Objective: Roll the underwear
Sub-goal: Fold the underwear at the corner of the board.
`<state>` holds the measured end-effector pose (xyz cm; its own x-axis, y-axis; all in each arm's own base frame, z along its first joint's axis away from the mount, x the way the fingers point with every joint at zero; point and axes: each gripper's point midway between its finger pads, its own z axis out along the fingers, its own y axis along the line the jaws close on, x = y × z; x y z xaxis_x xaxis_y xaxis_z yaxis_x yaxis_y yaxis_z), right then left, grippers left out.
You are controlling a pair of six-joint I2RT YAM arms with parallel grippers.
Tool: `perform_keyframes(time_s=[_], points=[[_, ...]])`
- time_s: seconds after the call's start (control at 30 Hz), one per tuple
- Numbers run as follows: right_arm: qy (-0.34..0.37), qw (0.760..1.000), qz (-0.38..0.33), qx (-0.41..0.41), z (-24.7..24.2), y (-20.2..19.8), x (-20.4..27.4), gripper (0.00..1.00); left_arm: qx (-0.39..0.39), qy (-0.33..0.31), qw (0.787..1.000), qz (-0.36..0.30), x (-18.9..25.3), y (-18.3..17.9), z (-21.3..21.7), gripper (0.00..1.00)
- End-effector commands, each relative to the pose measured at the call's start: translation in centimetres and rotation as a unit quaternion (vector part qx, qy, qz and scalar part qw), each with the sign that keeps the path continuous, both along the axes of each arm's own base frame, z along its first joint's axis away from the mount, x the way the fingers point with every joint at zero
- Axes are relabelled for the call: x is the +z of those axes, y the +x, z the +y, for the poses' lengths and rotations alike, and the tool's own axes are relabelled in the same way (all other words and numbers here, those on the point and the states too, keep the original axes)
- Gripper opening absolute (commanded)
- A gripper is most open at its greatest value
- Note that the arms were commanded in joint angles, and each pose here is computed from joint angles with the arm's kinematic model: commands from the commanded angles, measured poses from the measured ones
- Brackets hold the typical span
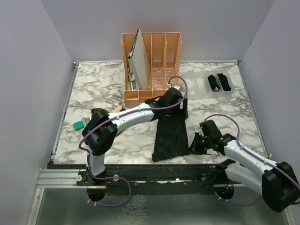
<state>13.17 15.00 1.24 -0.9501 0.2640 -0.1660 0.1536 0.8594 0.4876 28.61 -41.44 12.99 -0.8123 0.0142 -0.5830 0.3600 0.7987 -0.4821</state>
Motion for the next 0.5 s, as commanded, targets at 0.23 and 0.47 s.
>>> perform_keyframes(time_s=[0.23, 0.47], points=[[-0.045, 0.999, -0.003, -0.005, -1.9, -1.0, -1.0, 0.0, 0.043, 0.057, 0.996, 0.053, -4.3, 2.2, -3.5, 0.69], [-0.036, 0.999, -0.012, -0.002, -1.7, -0.9, -0.6, 0.0, 0.052, 0.113, 0.988, 0.089, -7.0, 2.7, -4.1, 0.63]])
